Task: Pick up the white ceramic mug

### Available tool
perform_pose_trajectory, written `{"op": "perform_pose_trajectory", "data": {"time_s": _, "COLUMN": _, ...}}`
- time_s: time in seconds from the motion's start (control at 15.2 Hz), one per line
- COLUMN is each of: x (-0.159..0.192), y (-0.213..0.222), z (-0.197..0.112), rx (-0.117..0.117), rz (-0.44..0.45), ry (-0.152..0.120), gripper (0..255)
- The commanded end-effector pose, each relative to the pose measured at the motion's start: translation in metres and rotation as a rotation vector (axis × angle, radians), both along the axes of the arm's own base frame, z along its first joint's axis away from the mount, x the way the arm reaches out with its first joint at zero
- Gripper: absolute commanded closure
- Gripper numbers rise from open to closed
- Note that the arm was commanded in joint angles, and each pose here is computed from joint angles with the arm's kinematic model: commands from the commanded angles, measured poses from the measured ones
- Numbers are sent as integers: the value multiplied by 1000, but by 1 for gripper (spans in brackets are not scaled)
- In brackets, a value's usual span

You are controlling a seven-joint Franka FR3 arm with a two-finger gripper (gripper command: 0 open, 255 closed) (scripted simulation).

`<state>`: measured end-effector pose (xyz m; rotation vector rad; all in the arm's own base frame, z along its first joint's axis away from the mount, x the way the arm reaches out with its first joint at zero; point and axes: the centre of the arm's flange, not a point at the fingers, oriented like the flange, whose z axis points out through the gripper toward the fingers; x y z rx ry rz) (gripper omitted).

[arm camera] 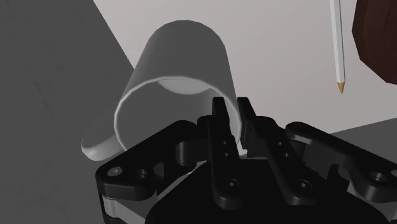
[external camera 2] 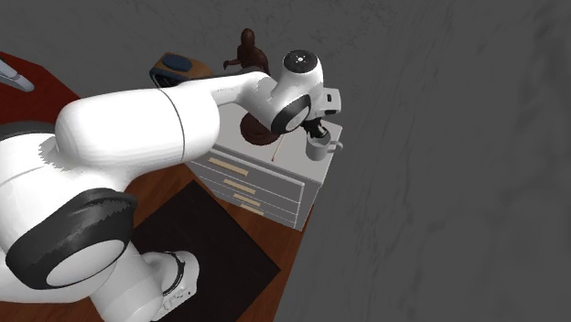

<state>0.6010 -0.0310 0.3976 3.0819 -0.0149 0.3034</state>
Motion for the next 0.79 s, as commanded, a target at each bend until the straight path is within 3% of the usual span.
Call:
{"op": "perform_pose_trajectory", "data": {"time_s": 0.0, "x": 0, "y": -1, "z": 11, "rx": 0, "rz": -1, "ry": -1, "gripper": 255}}
{"op": "perform_pose_trajectory", "data": {"time_s": 0.73, "x": 0, "y": -1, "z": 69, "rx": 0, "rz": -1, "ry": -1, "gripper": 255}}
